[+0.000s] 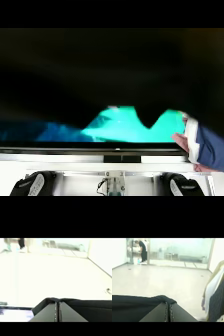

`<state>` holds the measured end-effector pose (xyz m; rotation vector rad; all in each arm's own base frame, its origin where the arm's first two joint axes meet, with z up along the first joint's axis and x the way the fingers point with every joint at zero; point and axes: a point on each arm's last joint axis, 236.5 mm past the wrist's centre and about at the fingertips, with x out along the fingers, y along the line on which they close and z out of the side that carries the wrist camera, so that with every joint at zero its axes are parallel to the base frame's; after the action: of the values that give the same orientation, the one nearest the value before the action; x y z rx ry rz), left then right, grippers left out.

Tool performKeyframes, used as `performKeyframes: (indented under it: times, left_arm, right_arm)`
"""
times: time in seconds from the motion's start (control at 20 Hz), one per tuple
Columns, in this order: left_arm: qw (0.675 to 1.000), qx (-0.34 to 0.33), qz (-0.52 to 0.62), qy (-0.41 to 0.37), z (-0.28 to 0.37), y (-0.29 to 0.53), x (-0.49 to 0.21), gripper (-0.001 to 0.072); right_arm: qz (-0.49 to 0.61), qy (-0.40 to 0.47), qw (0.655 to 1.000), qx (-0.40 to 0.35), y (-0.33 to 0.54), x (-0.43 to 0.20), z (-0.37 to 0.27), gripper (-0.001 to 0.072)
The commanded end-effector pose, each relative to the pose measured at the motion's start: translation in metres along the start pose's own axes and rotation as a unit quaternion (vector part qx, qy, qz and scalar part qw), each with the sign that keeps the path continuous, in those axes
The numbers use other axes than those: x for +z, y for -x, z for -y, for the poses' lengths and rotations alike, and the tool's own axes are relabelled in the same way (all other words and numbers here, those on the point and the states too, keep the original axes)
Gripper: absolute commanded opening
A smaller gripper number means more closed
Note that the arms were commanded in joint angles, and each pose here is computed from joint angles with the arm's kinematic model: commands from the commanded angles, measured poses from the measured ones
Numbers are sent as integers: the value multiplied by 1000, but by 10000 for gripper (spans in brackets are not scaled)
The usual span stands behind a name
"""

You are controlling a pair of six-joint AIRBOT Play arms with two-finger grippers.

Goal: Fold the shirts.

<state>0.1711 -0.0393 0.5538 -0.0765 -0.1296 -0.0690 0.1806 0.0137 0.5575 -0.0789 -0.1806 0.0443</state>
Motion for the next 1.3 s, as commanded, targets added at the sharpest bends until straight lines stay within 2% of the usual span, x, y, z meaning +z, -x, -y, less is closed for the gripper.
performKeyframes:
  times: [0.0, 0.15, 0.25, 0.45, 0.55, 0.65, 0.75, 0.95, 1.15, 1.25]
  left_arm:
    - [1000, 25, 1, -6, 0, 25, -1, 27]
    - [997, 26, -75, -17, -13, 4, -36, 27]
    - [985, 24, -170, -16, -27, -16, -86, 27]
    - [918, 5, -396, 27, -60, -47, -226, 26]
    - [887, -5, -460, 49, -77, -67, -293, 26]
    - [868, 1, -489, 85, -94, -97, -354, 26]
    - [853, 1, -510, 109, -102, -133, -411, 26]
    - [829, -25, -547, 118, -89, -211, -501, 26]
    - [866, -3, -481, 138, -95, -304, -520, 26]
    - [880, -10, -448, 157, -89, -338, -523, 27]
  right_arm:
    - [-45, 1, 999, -14, 16, -18, 6, 65]
    - [-117, 0, 993, -11, 3, -53, 6, 65]
    - [-222, -4, 975, -5, -14, -105, 5, 65]
    - [-461, -24, 886, 41, -47, -240, -14, 65]
    - [-517, -35, 854, 40, -76, -308, -15, 65]
    - [-543, -54, 837, 37, -112, -382, -20, 65]
    - [-551, -84, 829, 34, -149, -447, -28, 65]
    - [-543, -131, 828, 35, -218, -532, -41, 65]
    - [-444, -197, 874, -27, -284, -548, -23, 65]
    - [-414, -202, 887, -35, -301, -552, -18, 65]
